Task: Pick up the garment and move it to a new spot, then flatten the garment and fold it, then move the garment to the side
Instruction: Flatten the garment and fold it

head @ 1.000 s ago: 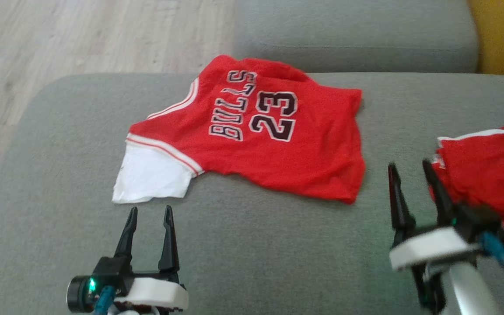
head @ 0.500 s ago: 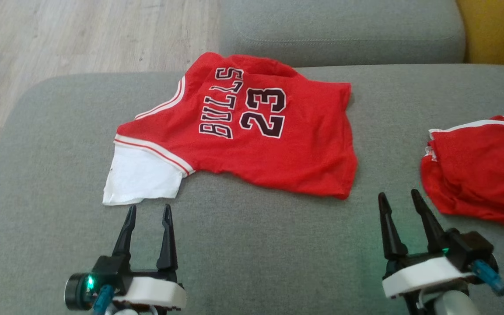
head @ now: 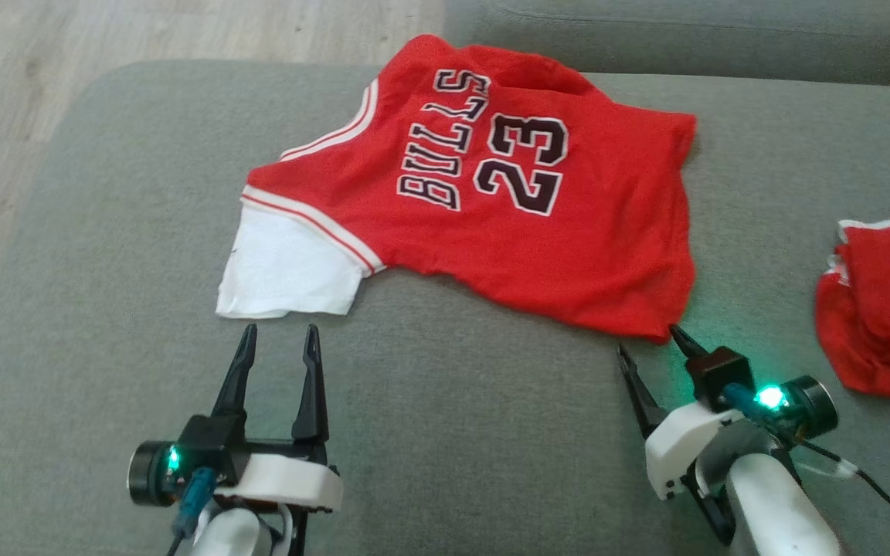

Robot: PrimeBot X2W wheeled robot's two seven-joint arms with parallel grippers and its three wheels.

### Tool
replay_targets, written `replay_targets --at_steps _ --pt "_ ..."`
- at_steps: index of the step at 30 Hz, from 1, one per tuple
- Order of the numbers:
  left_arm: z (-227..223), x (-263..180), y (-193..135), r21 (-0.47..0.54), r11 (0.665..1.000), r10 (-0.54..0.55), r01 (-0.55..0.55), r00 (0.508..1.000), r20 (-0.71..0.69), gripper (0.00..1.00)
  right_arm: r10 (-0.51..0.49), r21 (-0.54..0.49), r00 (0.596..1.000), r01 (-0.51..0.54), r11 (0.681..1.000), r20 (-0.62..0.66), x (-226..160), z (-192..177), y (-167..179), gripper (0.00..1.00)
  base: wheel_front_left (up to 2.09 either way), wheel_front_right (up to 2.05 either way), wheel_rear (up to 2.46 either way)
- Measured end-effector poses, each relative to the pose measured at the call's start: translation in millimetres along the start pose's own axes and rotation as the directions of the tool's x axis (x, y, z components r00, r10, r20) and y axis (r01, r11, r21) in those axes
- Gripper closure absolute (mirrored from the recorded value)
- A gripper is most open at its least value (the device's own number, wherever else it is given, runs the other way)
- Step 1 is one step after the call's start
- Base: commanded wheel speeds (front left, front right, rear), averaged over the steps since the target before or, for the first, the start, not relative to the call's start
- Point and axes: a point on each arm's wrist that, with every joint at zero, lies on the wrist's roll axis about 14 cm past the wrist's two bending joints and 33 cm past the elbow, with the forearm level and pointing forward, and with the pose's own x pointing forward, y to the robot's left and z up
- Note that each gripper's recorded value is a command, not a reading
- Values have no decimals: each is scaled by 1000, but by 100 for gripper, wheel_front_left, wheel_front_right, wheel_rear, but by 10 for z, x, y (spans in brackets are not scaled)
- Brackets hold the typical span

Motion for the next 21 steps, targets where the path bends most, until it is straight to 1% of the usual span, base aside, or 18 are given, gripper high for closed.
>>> replay_targets --at_steps 3,6,11,12,13,14,16,21 --pt "-29 -36 61 -3 1000 23 -23 1000 -9 0 26 -93 998 -32 995 -61 82 -110 49 0 0 0 0" --pt "-31 -70 117 -5 999 41 -42 999 -10 0 33 -147 996 -45 988 -85 166 -120 45 0 0 0 0" --pt "-35 -124 207 -9 997 74 -74 997 -11 0 21 -189 996 -37 981 -86 321 -28 -29 0 0 0 0" --pt "-35 -133 220 -10 997 80 -80 997 -11 0 18 -190 996 -35 981 -89 336 -29 -40 4 0 0 0" --pt "-33 -139 231 -11 996 84 -84 996 -11 0 17 -193 996 -35 981 -93 347 -33 -44 58 0 0 0" --pt "-30 -144 238 -11 996 86 -86 996 -10 0 16 -197 995 -35 980 -95 351 -37 -47 100 0 0 0" --pt "-21 -149 242 -12 996 88 -88 996 -7 0 2 -199 995 -21 980 -98 339 -53 -90 100 0 0 0" --pt "31 -160 232 -15 996 85 -85 996 11 0 -73 -181 993 55 982 -94 231 -62 -324 100 0 0 0"
